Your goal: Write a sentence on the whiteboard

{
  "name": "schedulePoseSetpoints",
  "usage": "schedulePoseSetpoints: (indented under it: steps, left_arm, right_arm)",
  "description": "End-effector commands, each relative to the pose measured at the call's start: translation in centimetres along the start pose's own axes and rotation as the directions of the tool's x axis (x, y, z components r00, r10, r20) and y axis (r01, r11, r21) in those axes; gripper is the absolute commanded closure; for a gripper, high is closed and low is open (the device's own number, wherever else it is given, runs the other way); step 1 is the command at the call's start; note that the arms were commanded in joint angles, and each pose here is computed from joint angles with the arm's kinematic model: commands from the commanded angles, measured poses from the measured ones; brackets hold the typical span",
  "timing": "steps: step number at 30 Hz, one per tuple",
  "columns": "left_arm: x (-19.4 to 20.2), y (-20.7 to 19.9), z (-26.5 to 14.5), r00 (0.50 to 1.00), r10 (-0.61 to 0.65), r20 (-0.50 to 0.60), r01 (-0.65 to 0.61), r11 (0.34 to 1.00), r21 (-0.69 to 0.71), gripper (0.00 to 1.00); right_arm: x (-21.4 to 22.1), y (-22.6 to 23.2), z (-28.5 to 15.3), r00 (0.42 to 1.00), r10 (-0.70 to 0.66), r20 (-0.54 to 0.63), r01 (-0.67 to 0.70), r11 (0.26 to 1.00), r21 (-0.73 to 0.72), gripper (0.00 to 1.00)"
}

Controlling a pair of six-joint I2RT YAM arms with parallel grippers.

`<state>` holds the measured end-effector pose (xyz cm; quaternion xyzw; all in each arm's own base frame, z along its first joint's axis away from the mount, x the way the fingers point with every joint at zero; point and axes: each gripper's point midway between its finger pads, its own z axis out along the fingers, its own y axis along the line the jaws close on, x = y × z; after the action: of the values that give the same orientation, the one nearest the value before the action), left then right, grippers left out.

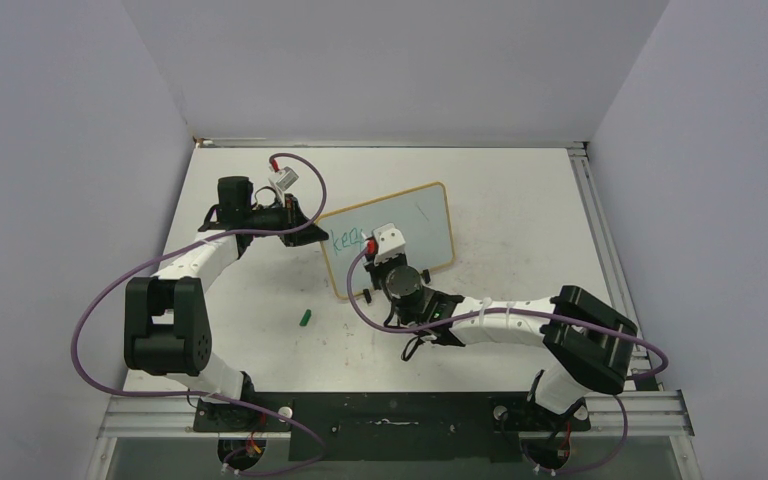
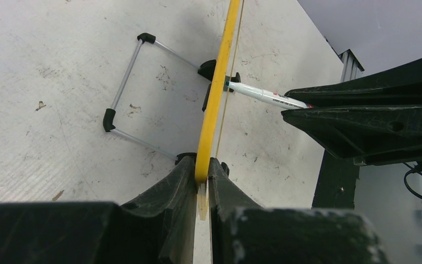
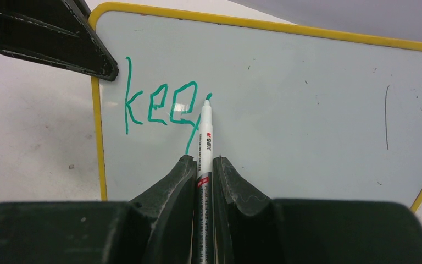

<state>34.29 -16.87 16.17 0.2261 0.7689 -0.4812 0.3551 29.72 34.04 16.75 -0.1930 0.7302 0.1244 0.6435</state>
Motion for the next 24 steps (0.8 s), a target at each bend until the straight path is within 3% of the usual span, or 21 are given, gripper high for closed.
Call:
schedulePoseSetpoints:
  steps: [1, 24]
  left_arm:
    - [-2.0, -0.7, -0.5, 0.997, 0.066, 0.027, -0.066, 0.998, -0.003, 1.0]
    - [-2.0, -0.7, -0.5, 0.997, 0.068, 0.028, -0.068, 0.998, -0.002, 1.0]
  right_arm:
    - [-1.5, -1.3, 0.6, 0.998, 0.045, 0.044, -0.048, 0.997, 0.057, 0.95]
    - [1.4, -1.5, -0.6, 0.999, 0.052, -0.016, -0.051, 0.997, 0.062, 0.95]
